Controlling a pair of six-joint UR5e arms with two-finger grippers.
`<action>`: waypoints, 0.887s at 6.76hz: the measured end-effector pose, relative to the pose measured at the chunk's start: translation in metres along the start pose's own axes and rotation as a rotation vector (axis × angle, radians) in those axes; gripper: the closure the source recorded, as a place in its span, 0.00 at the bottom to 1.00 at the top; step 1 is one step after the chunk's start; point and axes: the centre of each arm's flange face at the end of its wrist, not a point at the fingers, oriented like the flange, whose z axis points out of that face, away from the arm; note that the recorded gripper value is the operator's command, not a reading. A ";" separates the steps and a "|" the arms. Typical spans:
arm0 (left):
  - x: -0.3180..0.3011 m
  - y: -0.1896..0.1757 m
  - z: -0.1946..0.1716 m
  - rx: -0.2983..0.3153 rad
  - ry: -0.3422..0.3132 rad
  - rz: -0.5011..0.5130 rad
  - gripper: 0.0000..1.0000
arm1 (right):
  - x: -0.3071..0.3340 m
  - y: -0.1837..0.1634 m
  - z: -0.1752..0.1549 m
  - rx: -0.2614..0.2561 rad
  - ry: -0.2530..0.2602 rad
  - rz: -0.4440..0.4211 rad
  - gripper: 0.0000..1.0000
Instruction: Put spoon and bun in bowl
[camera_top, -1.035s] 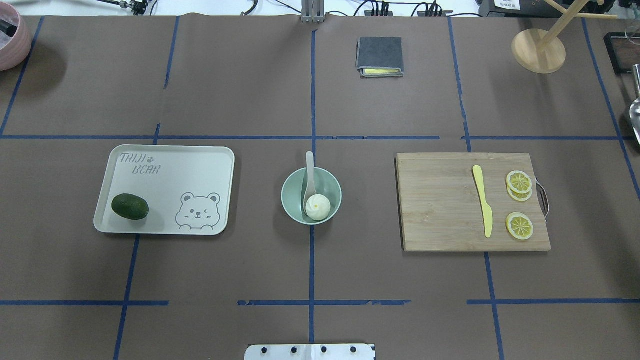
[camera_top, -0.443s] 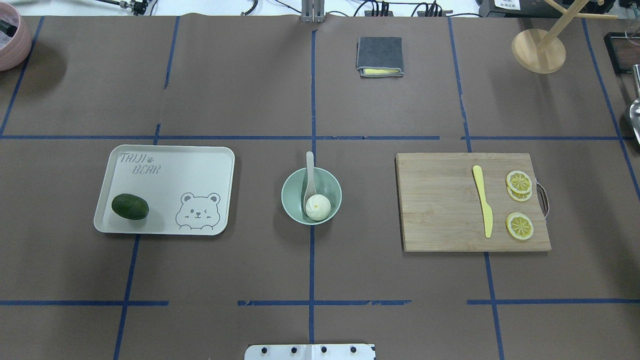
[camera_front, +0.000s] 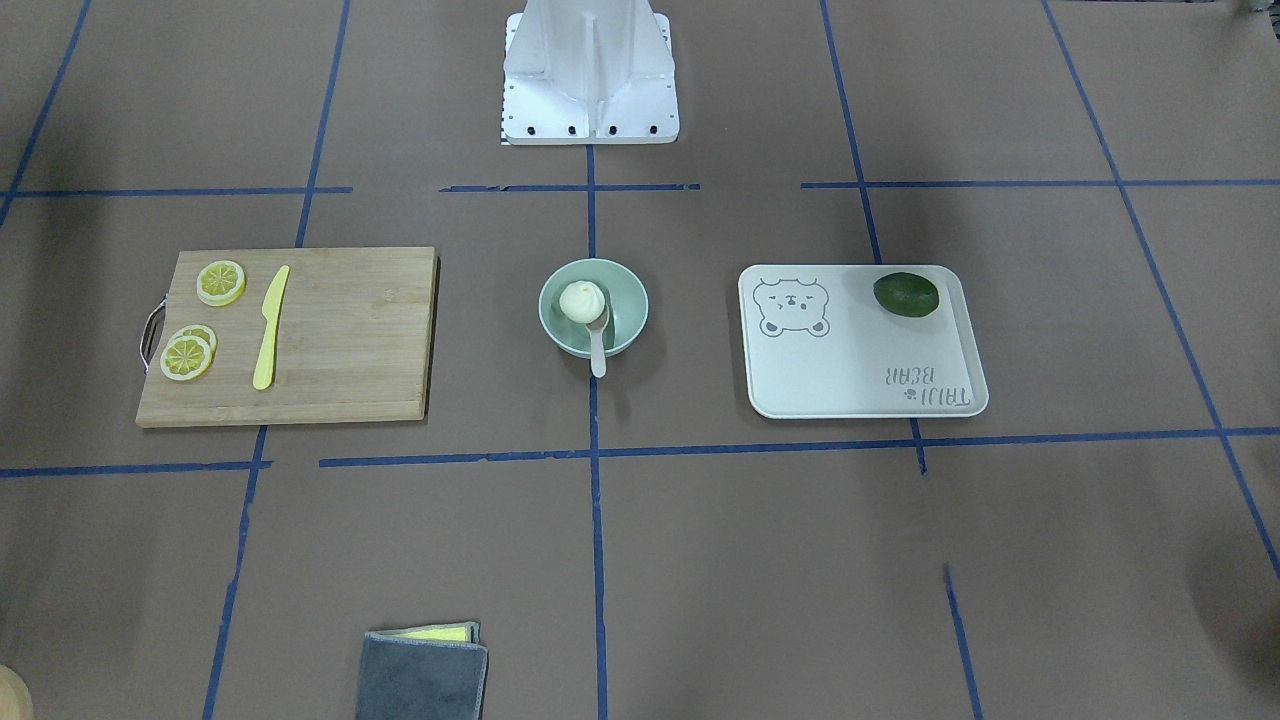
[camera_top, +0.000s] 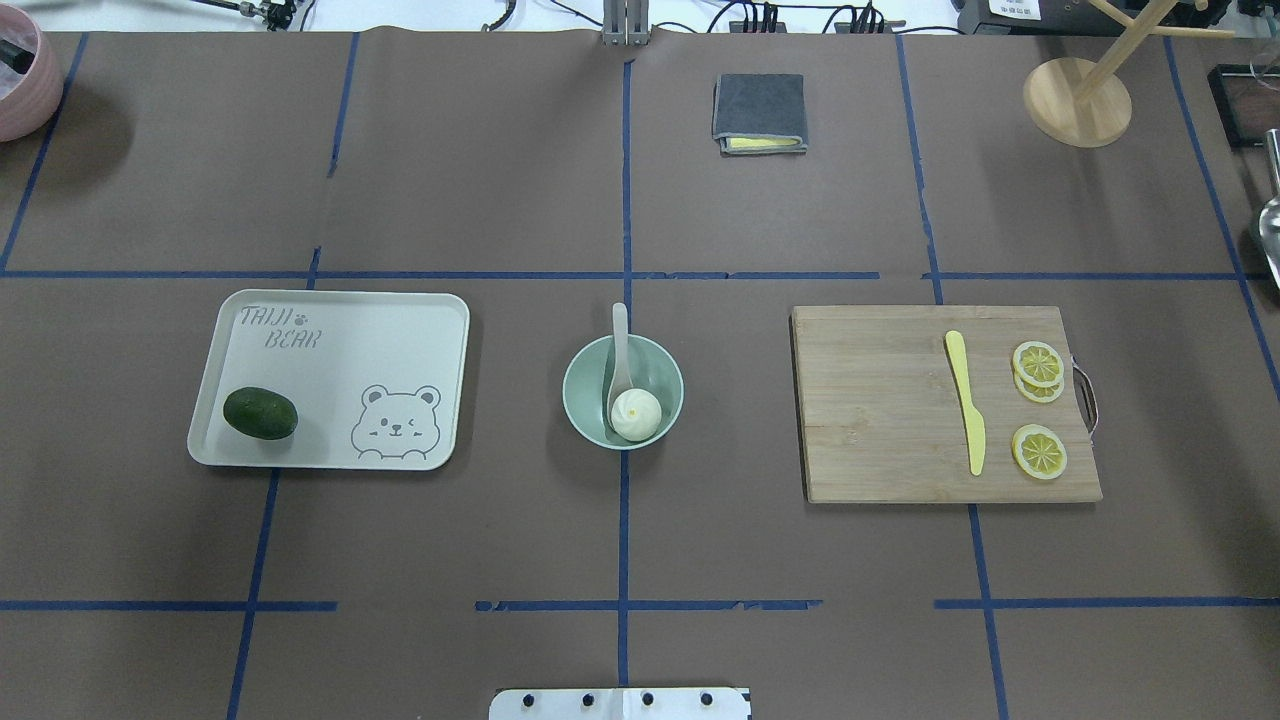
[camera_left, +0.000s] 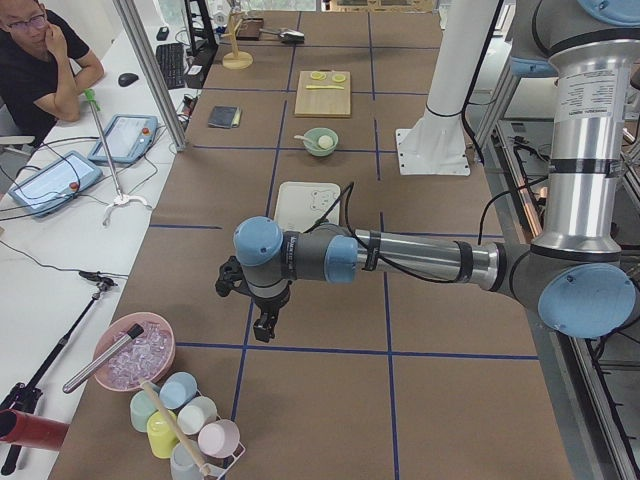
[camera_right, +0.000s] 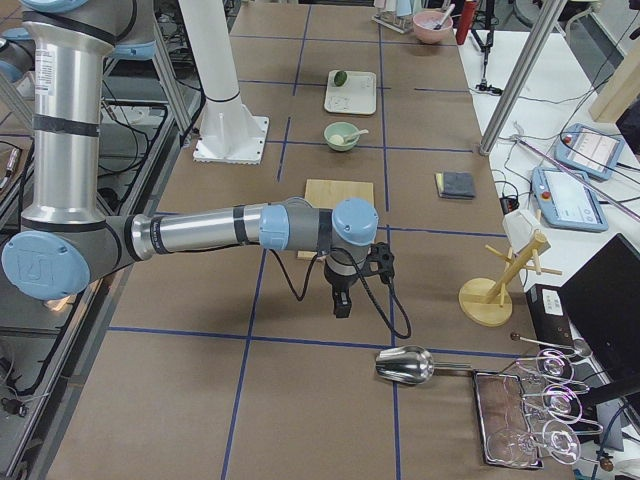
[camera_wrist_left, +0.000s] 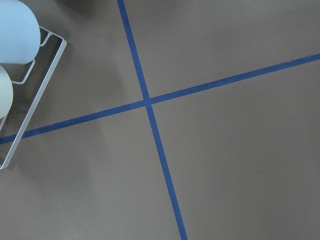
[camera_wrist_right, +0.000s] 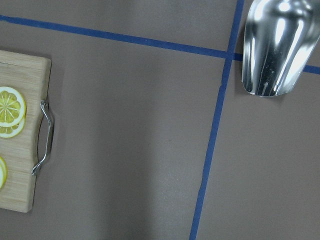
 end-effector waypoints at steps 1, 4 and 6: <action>0.000 0.002 0.000 0.000 -0.001 -0.003 0.00 | 0.000 0.000 0.000 0.000 -0.002 0.000 0.00; 0.006 0.002 -0.006 0.013 0.000 -0.064 0.00 | 0.001 0.000 0.003 -0.005 0.008 -0.007 0.00; 0.006 0.002 -0.006 0.018 -0.001 -0.133 0.00 | -0.001 -0.004 0.004 -0.006 0.019 -0.017 0.00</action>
